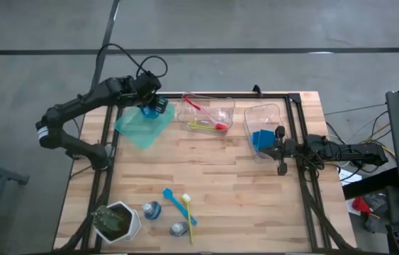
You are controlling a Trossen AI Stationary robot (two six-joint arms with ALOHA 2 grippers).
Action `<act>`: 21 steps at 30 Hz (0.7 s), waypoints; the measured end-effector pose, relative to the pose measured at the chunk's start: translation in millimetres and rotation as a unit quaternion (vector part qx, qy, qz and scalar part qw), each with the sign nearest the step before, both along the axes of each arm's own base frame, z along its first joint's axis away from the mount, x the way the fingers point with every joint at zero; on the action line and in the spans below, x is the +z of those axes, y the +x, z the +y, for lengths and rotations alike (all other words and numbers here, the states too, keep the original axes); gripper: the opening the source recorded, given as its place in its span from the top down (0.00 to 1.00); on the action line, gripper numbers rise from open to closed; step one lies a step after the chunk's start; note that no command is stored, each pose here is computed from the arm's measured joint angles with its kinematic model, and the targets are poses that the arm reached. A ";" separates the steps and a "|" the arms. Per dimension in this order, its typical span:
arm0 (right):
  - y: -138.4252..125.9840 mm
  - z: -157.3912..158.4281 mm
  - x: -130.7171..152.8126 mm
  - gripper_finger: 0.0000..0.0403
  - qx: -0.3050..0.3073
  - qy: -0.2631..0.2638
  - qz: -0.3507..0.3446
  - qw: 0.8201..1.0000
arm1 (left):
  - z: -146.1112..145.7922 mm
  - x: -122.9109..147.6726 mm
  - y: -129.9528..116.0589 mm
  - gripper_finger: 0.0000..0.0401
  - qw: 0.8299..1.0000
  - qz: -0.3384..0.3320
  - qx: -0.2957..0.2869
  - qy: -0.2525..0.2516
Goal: Pick & Place Kitchen Sink Supplies
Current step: Put the transparent soap dispenser in the green bin
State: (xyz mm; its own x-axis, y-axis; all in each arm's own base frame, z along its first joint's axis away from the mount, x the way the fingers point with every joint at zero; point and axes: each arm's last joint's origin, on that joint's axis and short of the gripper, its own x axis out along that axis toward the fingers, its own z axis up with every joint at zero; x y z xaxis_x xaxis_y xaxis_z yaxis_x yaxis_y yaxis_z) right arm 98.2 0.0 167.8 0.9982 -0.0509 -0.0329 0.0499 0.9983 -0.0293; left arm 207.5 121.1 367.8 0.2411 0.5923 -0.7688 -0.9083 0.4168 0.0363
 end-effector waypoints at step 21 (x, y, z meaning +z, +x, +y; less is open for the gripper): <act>0.0 0.0 0.0 0.98 0.000 0.000 0.000 1.000 | 22.8 -66.2 13.1 0.66 1.000 -0.011 0.007 -0.013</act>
